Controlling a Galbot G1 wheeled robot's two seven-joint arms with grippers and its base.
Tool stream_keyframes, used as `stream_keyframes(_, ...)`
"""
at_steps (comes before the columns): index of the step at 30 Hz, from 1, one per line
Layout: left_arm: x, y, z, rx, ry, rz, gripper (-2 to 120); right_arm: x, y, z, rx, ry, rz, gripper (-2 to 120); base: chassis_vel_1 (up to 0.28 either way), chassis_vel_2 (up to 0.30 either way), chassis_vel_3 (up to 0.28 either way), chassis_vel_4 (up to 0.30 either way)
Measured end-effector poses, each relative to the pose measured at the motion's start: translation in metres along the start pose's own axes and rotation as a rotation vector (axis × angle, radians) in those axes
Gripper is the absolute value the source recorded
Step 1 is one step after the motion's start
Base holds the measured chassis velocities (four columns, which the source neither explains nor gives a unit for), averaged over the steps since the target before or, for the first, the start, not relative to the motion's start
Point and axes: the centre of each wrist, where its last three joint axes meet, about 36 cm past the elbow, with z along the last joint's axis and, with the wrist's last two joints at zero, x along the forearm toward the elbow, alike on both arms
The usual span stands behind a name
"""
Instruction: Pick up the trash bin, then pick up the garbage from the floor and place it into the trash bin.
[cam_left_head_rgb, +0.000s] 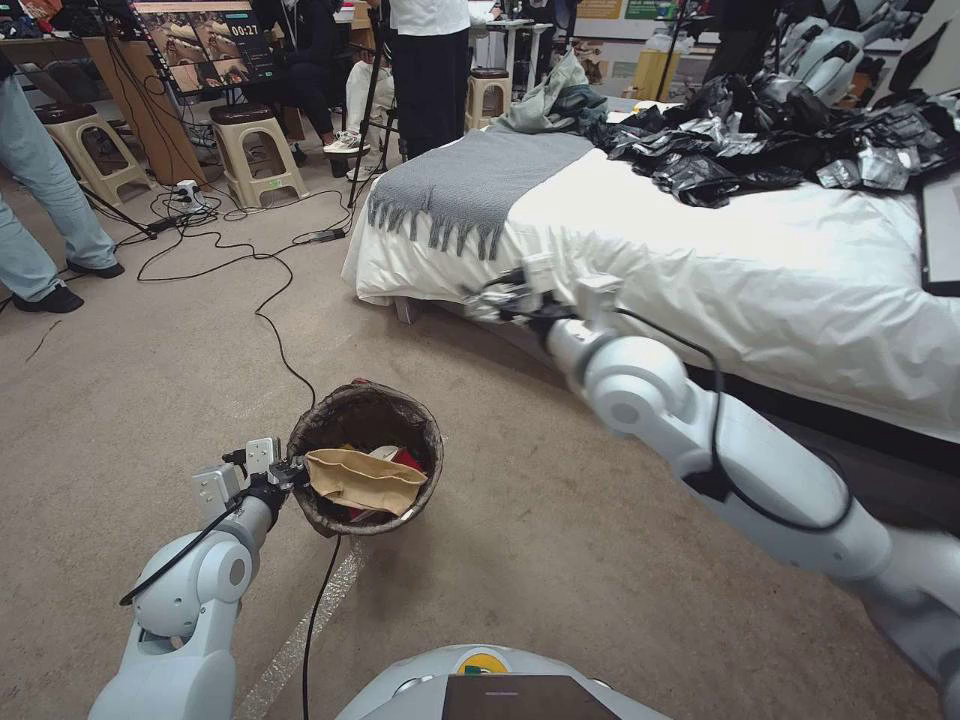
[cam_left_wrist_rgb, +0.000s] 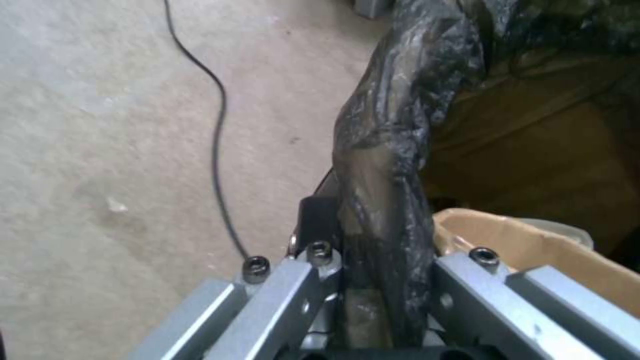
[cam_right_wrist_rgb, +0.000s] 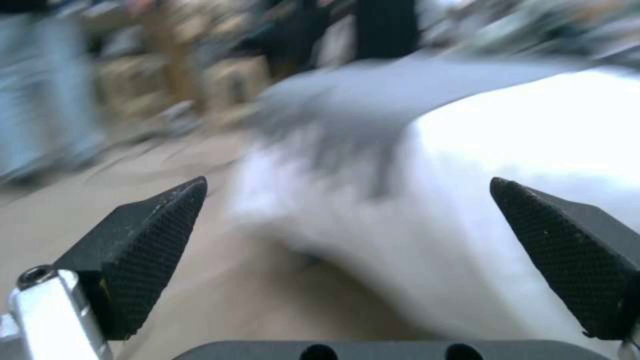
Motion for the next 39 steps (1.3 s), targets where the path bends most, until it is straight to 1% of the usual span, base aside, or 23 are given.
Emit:
stream_keyframes(1, 0.000, 0.000, -0.001, -0.022, -0.011, -0.016, 0, 0.009, -0.024, 0.008, 0.046, -0.058, 0.110, 100, 0.000, 0.000, 0.000, 0.000)
stream_keyframes(2, 0.002, -0.001, -0.003, -0.029, -0.019, -0.016, 0, 0.017, -0.041, 0.021, 0.079, -0.086, 0.195, 100, 0.000, 0.000, 0.000, 0.000)
stream_keyframes(3, 0.002, -0.001, -0.003, -0.029, -0.019, -0.016, 0, 0.017, -0.041, 0.021, 0.079, -0.086, 0.195, 100, 0.000, 0.000, 0.000, 0.000)
stream_keyframes(4, 0.002, -0.002, -0.003, -0.032, -0.024, -0.014, 0, 0.025, -0.052, 0.030, 0.101, -0.103, 0.257, 100, 0.000, 0.000, 0.000, 0.000)
stream_keyframes(5, 0.003, -0.005, -0.004, -0.035, -0.029, -0.008, 0, 0.036, -0.069, 0.045, 0.150, -0.132, 0.343, 100, 0.000, 0.000, 0.000, 0.000)
stream_keyframes(6, 0.003, -0.006, -0.004, -0.036, -0.031, -0.006, 0, 0.043, -0.080, 0.057, 0.190, -0.152, 0.391, 100, 0.000, 0.000, 0.000, 0.000)
stream_keyframes(7, 0.003, -0.006, -0.004, -0.036, -0.031, -0.006, 0, 0.043, -0.080, 0.057, 0.190, -0.152, 0.391, 100, 0.000, 0.000, 0.000, 0.000)
stream_keyframes(8, 0.003, -0.007, -0.003, -0.037, -0.031, -0.009, 0, 0.050, -0.088, 0.068, 0.236, -0.165, 0.428, 100, 0.000, 0.000, 0.000, 0.000)
stream_keyframes(9, 0.004, -0.008, -0.003, -0.039, -0.032, -0.016, 0, 0.060, -0.097, 0.085, 0.306, -0.177, 0.471, 100, 0.000, 0.000, 0.000, 0.000)
stream_keyframes(10, 0.004, -0.010, -0.003, -0.039, -0.033, -0.019, 0, 0.074, -0.102, 0.105, 0.353, -0.169, 0.507, 100, 0.000, 0.000, 0.000, 0.000)
stream_keyframes(11, 0.004, -0.010, -0.003, -0.039, -0.033, -0.019, 0, 0.074, -0.102, 0.105, 0.353, -0.169, 0.507, 100, 0.000, 0.000, 0.000, 0.000)
stream_keyframes(12, 0.004, -0.011, -0.002, -0.037, -0.033, -0.021, 0, 0.082, -0.101, 0.116, 0.355, -0.162, 0.529, 100, 0.000, 0.000, 0.000, 0.000)
stream_keyframes(14, 0.005, -0.013, -0.001, -0.035, -0.036, -0.017, 0, 0.104, -0.089, 0.151, 0.291, -0.125, 0.603, 100, 0.000, 0.000, 0.000, 0.000)
stream_keyframes(15, 0.005, -0.013, -0.001, -0.035, -0.036, -0.017, 0, 0.104, -0.089, 0.151, 0.291, -0.125, 0.603, 100, 0.000, 0.000, 0.000, 0.000)
stream_keyframes(16, 0.006, -0.012, -0.002, -0.036, -0.037, -0.015, 0, 0.111, -0.083, 0.166, 0.278, -0.118, 0.628, 100, 0.000, 0.000, 0.000, 0.000)
stream_keyframes(17, 0.007, -0.012, -0.003, -0.035, -0.037, -0.013, 0, 0.114, -0.080, 0.174, 0.278, -0.120, 0.643, 100, 0.000, 0.000, 0.000, 0.000)
stream_keyframes(18, 0.007, -0.012, -0.003, -0.035, -0.037, -0.013, 0, 0.114, -0.080, 0.174, 0.278, -0.120, 0.643, 100, 0.000, 0.000, 0.000, 0.000)
stream_keyframes(20, 0.008, -0.011, -0.005, -0.027, -0.033, -0.009, 0, 0.117, -0.073, 0.184, 0.281, -0.126, 0.652, 100, 0.000, 0.000, 0.000, 0.000)
stream_keyframes(32, 0.016, -0.008, -0.009, -0.018, -0.036, -0.005, 0, 0.109, -0.066, 0.189, 0.265, -0.131, 0.644, 100, 0.004, 0.009, 0.006, 0.008)
stream_keyframes(39, 0.018, -0.005, -0.010, -0.029, -0.038, -0.010, 0, 0.109, -0.060, 0.197, 0.249, -0.119, 0.647, 100, 0.057, 0.066, 0.066, 0.069)
